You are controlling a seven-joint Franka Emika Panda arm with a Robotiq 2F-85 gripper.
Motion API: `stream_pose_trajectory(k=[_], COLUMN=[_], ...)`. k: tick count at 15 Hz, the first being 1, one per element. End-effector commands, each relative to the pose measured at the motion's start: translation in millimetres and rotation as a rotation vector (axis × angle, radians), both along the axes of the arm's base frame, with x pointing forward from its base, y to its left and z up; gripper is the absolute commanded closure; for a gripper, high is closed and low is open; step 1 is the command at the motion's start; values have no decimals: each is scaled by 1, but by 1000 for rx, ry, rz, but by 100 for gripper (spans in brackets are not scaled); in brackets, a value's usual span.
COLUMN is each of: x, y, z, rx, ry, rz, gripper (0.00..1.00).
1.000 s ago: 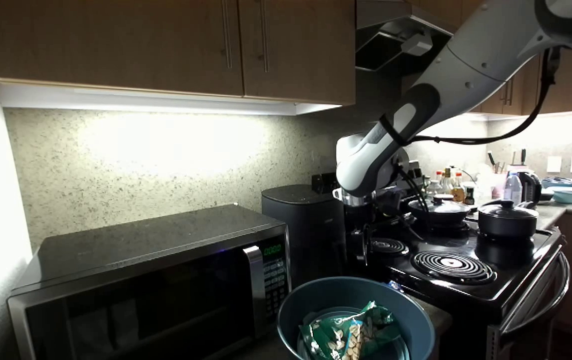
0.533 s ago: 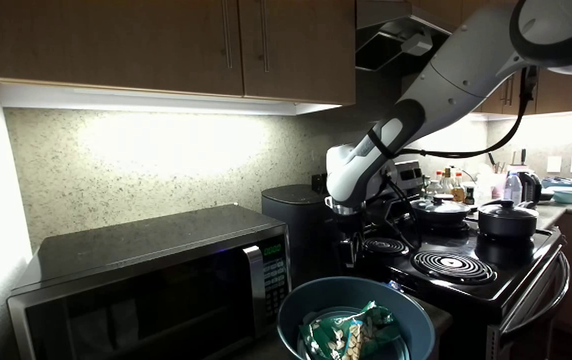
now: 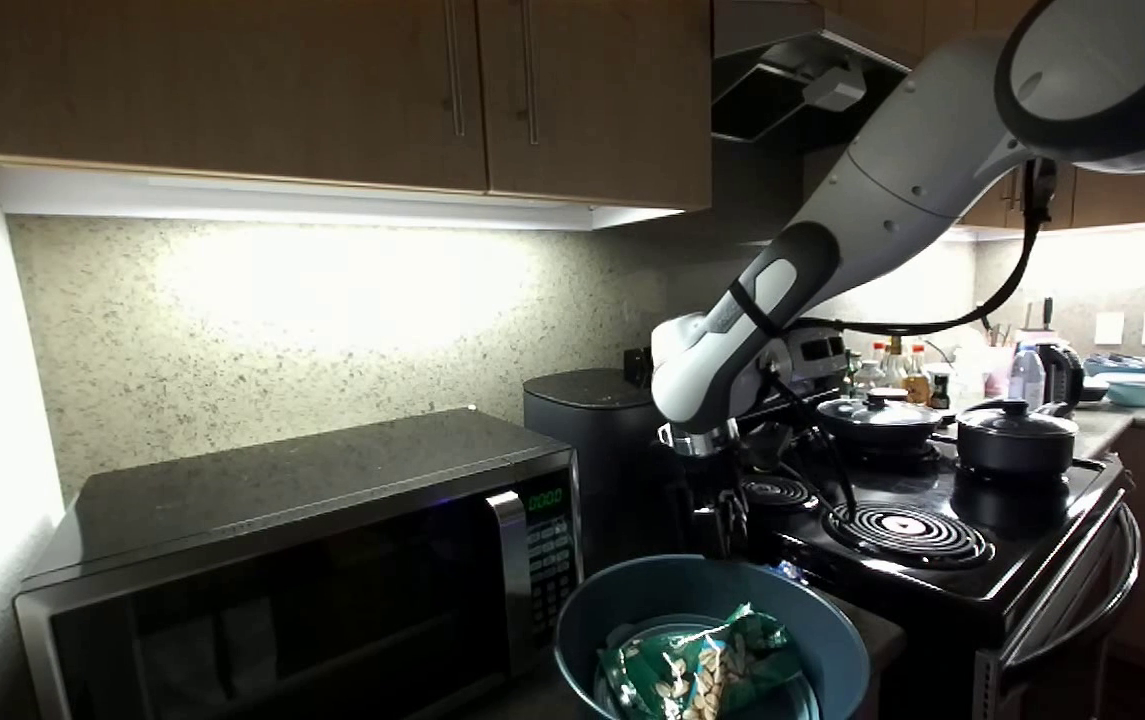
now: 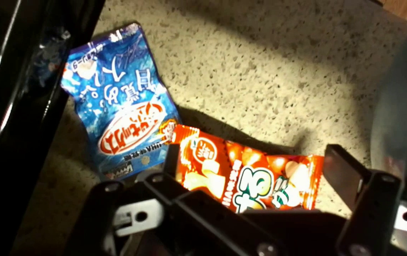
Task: Put the packets in the bowl
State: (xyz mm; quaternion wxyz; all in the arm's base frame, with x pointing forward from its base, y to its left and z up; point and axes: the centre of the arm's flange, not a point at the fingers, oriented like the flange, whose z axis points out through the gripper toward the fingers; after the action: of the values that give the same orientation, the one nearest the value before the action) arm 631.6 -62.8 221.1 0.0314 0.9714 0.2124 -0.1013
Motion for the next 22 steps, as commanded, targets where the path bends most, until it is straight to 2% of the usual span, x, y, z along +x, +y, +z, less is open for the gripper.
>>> stream_pose_trajectory(k=[1, 6, 10, 12, 16, 19, 22], x=[6, 16, 11, 4, -17, -39, -58], y=[-1, -2, -11, -17, -29, -33, -30], z=[-11, -1, 15, 23, 36, 37, 48], rx=[45, 73, 111, 92, 9, 23, 23], ry=[55, 47, 1, -26, 34, 92, 93], rz=[4, -4, -75, -113, -196, -207, -196], gripper=[0, 0, 0, 0, 0, 0, 0])
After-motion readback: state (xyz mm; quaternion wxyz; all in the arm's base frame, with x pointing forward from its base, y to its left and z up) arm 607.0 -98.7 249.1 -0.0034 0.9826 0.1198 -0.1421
